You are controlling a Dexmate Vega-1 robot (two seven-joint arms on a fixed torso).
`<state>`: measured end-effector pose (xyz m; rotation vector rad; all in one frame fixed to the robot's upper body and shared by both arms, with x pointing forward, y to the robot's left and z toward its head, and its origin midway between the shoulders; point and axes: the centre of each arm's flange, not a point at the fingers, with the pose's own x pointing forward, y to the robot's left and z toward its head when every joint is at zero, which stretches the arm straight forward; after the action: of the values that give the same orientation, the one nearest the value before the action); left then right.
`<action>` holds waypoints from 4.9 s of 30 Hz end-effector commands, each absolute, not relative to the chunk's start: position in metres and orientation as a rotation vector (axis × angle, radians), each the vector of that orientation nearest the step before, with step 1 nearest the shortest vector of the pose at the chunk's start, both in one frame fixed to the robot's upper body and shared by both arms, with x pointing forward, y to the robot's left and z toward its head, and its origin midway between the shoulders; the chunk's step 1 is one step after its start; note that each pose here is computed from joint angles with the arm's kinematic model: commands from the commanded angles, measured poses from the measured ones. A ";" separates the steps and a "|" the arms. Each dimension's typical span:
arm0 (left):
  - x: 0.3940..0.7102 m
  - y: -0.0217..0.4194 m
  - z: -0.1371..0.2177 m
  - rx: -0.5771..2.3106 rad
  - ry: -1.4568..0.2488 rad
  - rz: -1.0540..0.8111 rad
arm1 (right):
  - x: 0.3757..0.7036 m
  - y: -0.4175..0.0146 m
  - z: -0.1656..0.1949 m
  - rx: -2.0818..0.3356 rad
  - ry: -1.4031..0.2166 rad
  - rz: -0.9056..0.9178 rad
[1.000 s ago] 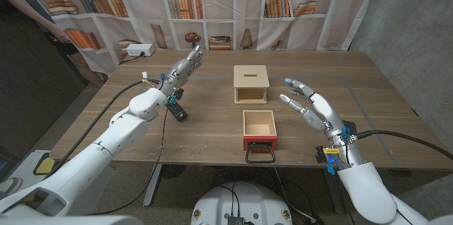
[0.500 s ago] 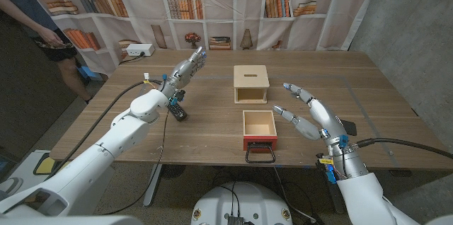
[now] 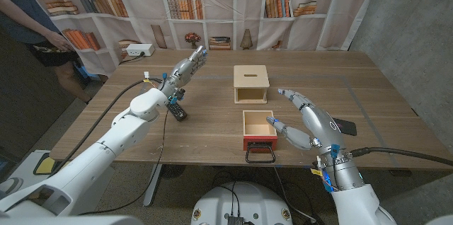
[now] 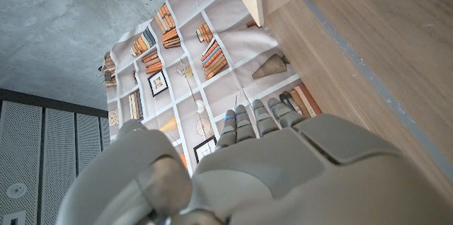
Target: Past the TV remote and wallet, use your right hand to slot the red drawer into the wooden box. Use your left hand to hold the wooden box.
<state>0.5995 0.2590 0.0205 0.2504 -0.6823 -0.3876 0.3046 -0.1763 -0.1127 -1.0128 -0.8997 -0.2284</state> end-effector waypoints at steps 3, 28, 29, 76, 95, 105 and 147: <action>0.605 0.257 0.025 0.275 -0.683 -0.429 | 0.288 -0.151 -0.117 -1.207 -0.863 -0.275; 0.604 0.271 0.006 0.231 -0.670 -0.443 | 0.291 -0.125 -0.107 -1.477 -0.675 -0.157; 0.604 0.271 0.006 0.232 -0.671 -0.444 | 0.292 -0.125 -0.107 -1.486 -0.669 -0.152; 0.601 0.282 0.007 0.257 -0.662 -0.428 | 0.349 -0.106 -0.108 -1.652 -0.601 0.050; 0.604 0.284 0.007 0.254 -0.658 -0.431 | 0.366 -0.106 -0.107 -1.705 -0.547 0.093; 0.605 0.282 0.011 0.261 -0.660 -0.435 | 0.373 -0.105 -0.112 -1.709 -0.529 0.105; 0.614 0.287 0.009 0.258 -0.636 -0.421 | 0.400 -0.104 -0.129 -1.794 -0.535 0.077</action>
<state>0.6147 0.2849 0.0118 0.2641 -0.6428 -0.4355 0.3878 -0.1081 -0.1266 -1.7719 -0.5153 0.0696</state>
